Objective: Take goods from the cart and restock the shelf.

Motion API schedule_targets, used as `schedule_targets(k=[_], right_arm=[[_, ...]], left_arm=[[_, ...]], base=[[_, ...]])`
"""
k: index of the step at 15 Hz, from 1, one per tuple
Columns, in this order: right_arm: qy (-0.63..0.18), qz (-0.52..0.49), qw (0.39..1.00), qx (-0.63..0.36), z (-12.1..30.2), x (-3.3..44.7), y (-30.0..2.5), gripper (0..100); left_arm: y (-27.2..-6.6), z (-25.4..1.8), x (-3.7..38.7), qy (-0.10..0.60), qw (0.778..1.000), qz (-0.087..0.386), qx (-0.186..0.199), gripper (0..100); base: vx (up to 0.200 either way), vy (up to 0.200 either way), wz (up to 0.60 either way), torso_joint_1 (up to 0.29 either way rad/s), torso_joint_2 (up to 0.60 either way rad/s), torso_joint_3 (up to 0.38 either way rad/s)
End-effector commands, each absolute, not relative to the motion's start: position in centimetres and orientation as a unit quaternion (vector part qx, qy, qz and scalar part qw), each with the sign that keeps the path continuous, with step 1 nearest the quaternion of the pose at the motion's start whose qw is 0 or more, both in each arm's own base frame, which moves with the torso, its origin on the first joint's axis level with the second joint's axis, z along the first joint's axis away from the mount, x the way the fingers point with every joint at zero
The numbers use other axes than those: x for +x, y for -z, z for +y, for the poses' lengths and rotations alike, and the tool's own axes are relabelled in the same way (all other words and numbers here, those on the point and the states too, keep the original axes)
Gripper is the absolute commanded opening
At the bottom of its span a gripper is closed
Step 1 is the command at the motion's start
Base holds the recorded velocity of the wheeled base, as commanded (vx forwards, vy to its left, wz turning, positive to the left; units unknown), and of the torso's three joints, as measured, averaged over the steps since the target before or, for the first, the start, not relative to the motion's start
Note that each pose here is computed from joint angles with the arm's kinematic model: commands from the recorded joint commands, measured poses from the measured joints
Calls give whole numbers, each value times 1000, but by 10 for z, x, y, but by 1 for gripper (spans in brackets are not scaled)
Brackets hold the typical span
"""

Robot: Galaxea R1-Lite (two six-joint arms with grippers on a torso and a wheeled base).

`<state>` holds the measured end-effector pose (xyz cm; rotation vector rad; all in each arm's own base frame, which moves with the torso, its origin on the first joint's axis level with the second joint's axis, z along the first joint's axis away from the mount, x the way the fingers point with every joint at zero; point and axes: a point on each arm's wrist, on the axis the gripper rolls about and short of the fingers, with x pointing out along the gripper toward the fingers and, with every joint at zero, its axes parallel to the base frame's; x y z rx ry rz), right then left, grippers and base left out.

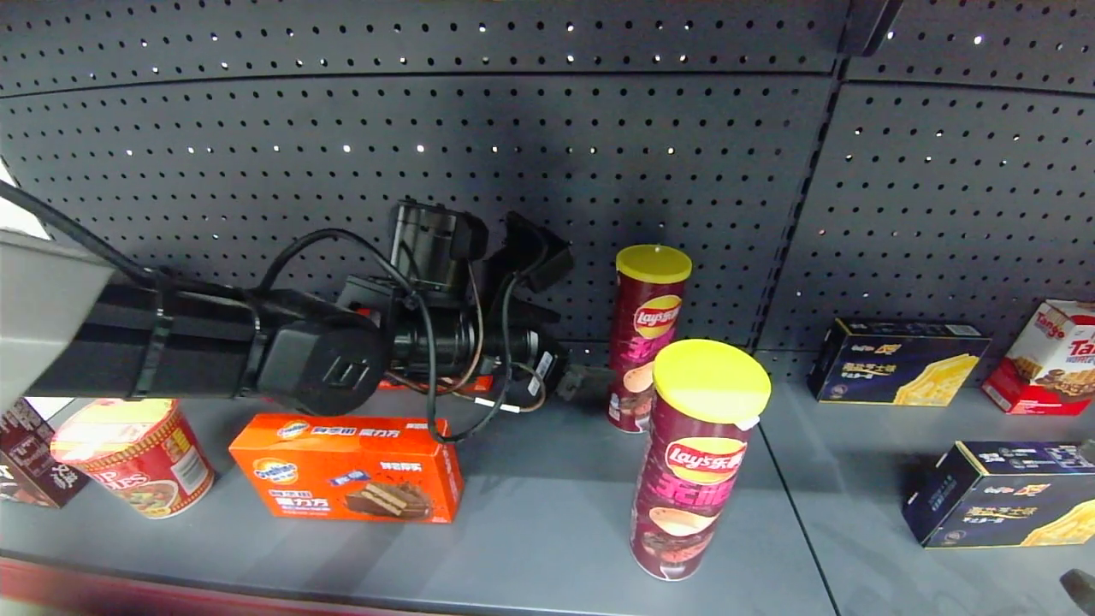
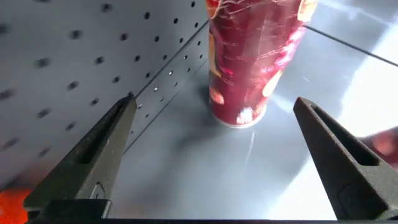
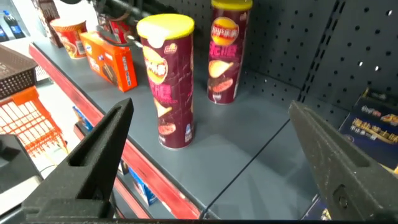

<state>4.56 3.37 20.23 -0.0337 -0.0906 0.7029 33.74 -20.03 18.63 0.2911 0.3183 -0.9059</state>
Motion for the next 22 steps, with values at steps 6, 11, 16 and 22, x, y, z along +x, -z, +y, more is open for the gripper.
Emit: schedule_targets(k=[6,11,16,22], right_arm=[[-316,-12,948,-26,49,77,-251,100],[-182,65,980,-50,62,120,-242,100],[-160,108,980,-52,64,122,-217,100],[-165,68,983,-39,57,109,-229,100]], left_arm=[[-237,-135,261,400,900,112,133,100],[-246,-90,210,322,932,93,140,100],[-227,-51,151,264,950,95,137,100],[-237,-15,112,154,979,43,128,100]], base=[[0,0,0,0,0,0],[0,0,0,0,0,0],[0,0,0,0,0,0],[0,0,0,0,0,0]])
